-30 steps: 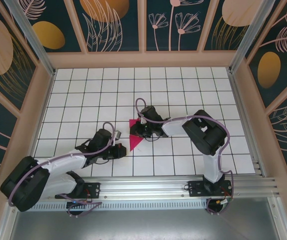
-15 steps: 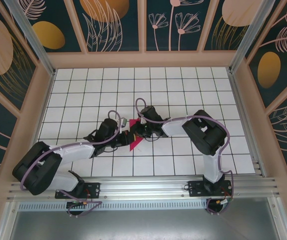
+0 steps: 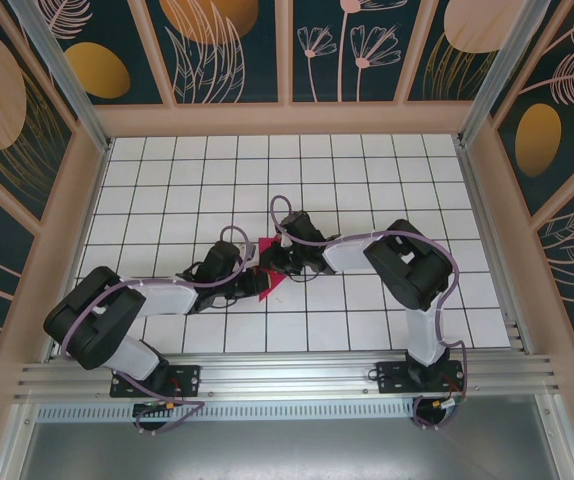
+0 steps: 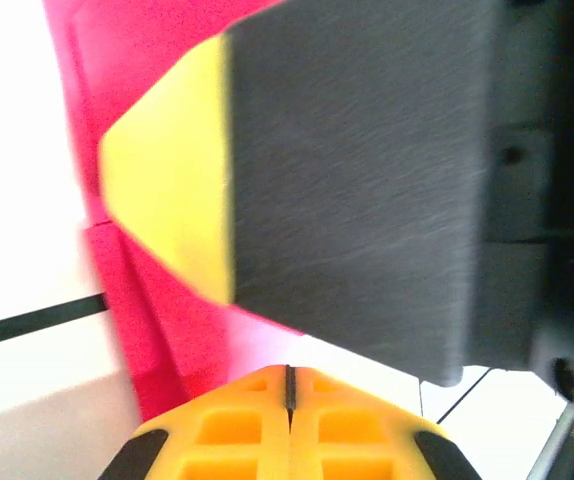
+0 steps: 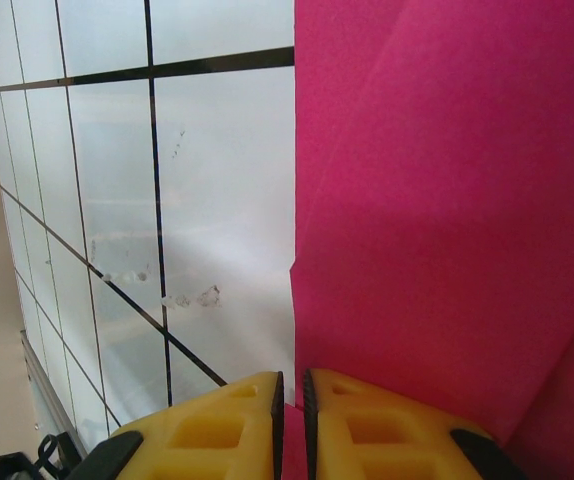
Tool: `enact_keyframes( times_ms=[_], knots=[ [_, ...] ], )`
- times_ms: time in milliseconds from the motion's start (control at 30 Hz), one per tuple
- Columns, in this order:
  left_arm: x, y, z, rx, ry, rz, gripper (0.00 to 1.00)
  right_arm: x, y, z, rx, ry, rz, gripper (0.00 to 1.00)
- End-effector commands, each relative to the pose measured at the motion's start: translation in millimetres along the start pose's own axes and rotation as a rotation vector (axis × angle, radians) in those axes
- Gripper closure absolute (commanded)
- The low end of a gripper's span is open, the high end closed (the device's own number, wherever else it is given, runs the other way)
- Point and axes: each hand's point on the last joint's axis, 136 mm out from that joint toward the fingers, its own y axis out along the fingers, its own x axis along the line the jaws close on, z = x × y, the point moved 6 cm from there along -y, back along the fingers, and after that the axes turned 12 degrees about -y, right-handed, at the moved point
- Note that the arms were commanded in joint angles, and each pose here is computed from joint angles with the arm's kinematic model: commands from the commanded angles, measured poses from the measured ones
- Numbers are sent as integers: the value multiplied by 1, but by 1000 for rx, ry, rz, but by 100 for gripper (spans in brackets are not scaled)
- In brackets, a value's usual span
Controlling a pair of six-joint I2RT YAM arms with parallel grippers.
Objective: Fold a paper plane with a square sheet of paper (pick it up from the middle)
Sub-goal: Fourth fold the wing at the center of the table.
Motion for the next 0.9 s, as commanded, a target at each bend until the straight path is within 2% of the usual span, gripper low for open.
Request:
enact_keyframes(
  times_ms=[0,233,400,500,700,867],
  knots=[
    [15,1,5,-8,18,-50,95,-25,11,10,25,41,109,81],
    [37,-1,13,-4,1,-132,100,-7,-2,-3,-17,1,57,78],
    [52,-3,20,2,-30,-187,100,16,-39,-34,-141,-70,57,74],
    [59,-5,25,5,-53,-201,100,17,-59,-39,-198,-86,59,76],
    [60,-3,27,17,-77,-194,100,25,-44,-10,-89,-140,-19,93],
    [58,-2,25,16,-78,-193,100,27,-24,11,-3,-145,-41,100]
  ],
)
